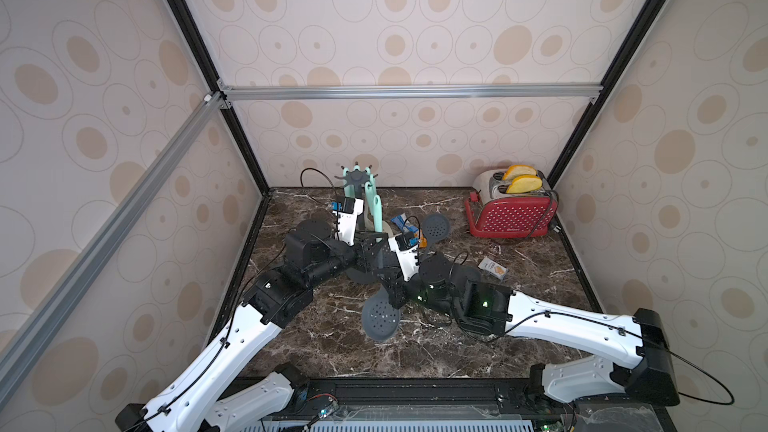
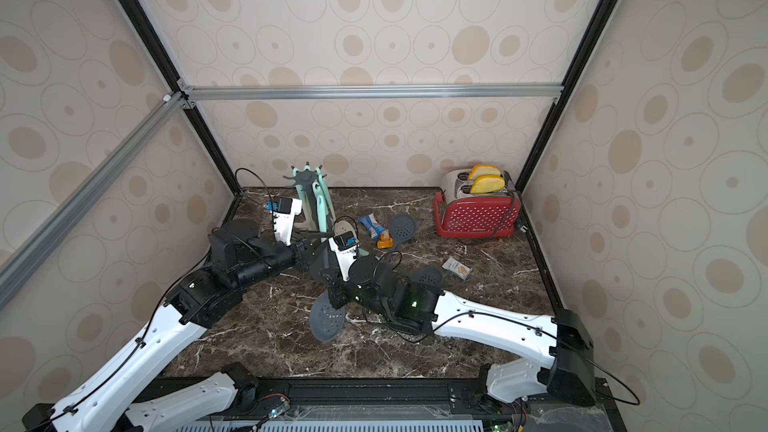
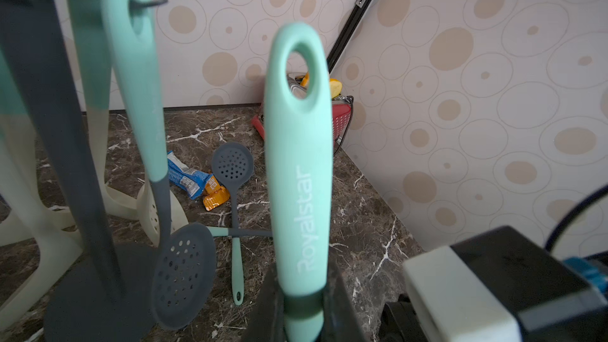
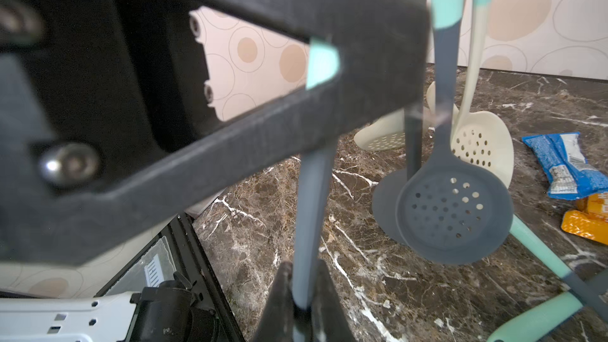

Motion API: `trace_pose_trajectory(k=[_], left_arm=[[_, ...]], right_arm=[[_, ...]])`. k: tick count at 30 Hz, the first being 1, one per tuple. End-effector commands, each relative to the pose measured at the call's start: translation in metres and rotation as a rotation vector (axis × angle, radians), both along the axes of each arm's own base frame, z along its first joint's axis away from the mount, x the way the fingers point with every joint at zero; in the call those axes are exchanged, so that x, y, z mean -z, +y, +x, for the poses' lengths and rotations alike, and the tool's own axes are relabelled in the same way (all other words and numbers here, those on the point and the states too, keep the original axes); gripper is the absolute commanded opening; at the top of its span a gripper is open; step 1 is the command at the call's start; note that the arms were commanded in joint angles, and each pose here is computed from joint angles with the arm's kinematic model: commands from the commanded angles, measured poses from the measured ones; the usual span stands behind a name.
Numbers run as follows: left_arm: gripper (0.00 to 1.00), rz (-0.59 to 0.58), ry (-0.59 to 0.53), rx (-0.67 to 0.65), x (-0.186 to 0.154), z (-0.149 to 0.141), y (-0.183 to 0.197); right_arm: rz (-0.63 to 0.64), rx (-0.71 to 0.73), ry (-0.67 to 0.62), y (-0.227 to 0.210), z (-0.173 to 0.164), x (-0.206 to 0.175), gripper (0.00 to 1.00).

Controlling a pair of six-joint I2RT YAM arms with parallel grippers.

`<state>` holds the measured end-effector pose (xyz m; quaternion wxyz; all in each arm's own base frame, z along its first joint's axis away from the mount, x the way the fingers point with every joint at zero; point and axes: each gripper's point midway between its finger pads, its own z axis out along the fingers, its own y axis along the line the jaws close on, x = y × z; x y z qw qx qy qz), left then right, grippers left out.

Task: Hang the skimmer on the kitchen utensil rack
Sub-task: Pick up the skimmer from the center of the board.

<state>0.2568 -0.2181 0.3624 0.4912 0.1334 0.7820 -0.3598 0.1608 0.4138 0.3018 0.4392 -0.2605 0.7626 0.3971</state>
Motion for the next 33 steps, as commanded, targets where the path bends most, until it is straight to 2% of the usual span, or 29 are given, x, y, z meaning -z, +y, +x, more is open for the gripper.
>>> trace_pose_trajectory(k=[1,2,4,5,8,9,15,20,24,29,31,33], left_arm=[[0.00,-0.013,-0.076,-0.050,-0.027,0.001,0.013],[0.00,-0.009,-0.076,-0.055,-0.027,0.000,0.015],[0.00,0.007,-0.080,-0.058,-0.028,-0.005,0.020],[0.00,0.019,-0.078,-0.062,-0.028,-0.008,0.023],[0.00,0.087,-0.056,-0.082,-0.019,-0.020,0.038],[0.00,0.116,-0.042,-0.092,-0.015,-0.025,0.044],[0.00,0.307,0.029,-0.139,0.013,-0.054,0.084],[0.00,0.445,0.086,-0.081,0.022,-0.058,0.086],[0.00,0.485,0.108,-0.067,0.019,-0.052,0.082],[0.00,0.481,0.121,-0.092,0.012,-0.037,0.076],[0.00,0.479,0.117,-0.122,0.007,-0.028,0.075],[0.00,0.475,0.109,-0.175,-0.001,-0.017,0.078]], right_arm=[[0.051,-0.011,-0.018,0.000,-0.004,-0.016,0.02],[0.052,-0.012,-0.025,0.000,-0.005,-0.016,0.06],[0.063,-0.016,-0.050,-0.003,-0.005,-0.019,0.23],[0.068,-0.020,-0.068,-0.005,-0.006,-0.021,0.36],[0.064,-0.012,-0.135,-0.016,-0.005,-0.022,0.89],[0.054,0.000,-0.161,-0.022,-0.003,-0.022,1.00],[-0.119,0.084,-0.229,-0.060,0.008,-0.001,1.00],[-0.458,0.140,-0.118,-0.093,0.024,0.038,1.00],[-0.632,0.133,-0.114,-0.105,0.027,0.032,1.00],[-0.682,0.011,-0.149,-0.113,0.021,0.019,1.00],[-0.678,0.057,-0.060,-0.128,0.035,0.019,0.88],[-0.597,0.026,0.003,-0.132,0.041,0.012,0.86]])
